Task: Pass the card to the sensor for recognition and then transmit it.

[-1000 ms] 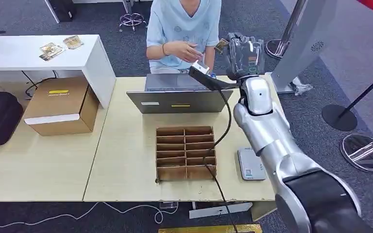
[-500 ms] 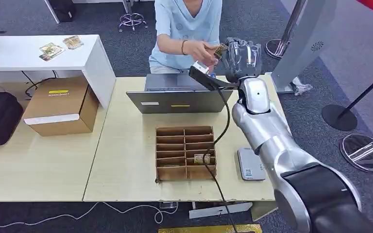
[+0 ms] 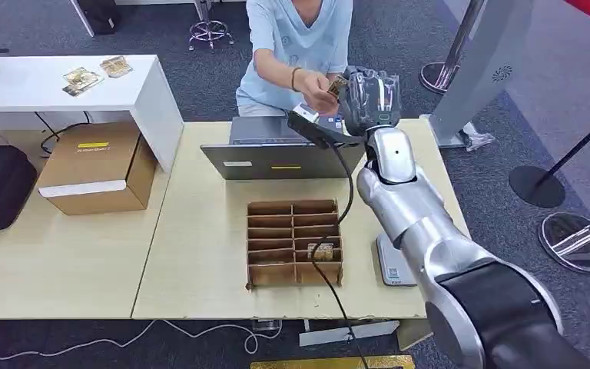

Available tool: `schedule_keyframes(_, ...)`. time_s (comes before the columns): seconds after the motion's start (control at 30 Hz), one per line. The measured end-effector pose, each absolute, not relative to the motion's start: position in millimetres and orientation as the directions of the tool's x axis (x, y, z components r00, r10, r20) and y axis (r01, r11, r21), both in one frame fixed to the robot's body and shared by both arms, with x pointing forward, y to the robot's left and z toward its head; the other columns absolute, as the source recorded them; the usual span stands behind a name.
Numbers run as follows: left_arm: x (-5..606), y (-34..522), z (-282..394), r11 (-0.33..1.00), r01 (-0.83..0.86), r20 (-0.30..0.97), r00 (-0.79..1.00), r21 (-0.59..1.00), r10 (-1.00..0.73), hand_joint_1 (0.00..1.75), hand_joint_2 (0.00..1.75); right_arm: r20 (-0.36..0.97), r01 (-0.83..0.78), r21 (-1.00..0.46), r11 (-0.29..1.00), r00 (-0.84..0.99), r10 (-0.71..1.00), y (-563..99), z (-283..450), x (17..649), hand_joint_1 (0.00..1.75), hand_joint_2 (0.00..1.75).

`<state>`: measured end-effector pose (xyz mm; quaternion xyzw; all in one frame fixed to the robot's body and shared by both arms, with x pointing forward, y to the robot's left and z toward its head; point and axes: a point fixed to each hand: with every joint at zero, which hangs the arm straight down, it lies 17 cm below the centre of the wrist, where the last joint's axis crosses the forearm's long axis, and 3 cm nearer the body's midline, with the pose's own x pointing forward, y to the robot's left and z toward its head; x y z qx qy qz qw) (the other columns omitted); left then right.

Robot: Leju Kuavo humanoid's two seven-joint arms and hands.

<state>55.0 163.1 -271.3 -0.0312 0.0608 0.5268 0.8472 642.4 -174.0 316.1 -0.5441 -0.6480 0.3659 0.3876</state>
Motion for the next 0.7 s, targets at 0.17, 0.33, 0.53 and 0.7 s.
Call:
schedule_keyframes(0.17,55.4,164.2,-271.5,0.436,-0.9,-0.133,0.431,0.012,0.892,0.0,0.0,0.1,0.425,-0.895,0.134,-0.101,0.99,-174.8,316.5,642.3,0.0,1.75)
schedule_keyframes(0.33,55.7,165.6,-271.7,0.433,-0.901,-0.13,0.428,0.012,0.894,0.0,0.0,0.106,0.43,-0.892,0.138,-0.099,0.989,-175.9,317.6,642.0,0.0,1.75)
schedule_keyframes(0.53,55.8,165.6,-271.7,0.431,-0.902,-0.13,0.426,0.012,0.895,0.0,0.0,0.136,0.454,-0.874,0.172,-0.111,0.985,-176.7,323.5,640.2,0.0,1.75)
schedule_keyframes(0.7,56.1,165.4,-271.7,0.428,-0.904,-0.131,0.423,0.011,0.897,0.0,0.0,0.193,0.503,-0.832,0.235,-0.135,0.972,-184.6,337.4,636.9,0.0,1.75)
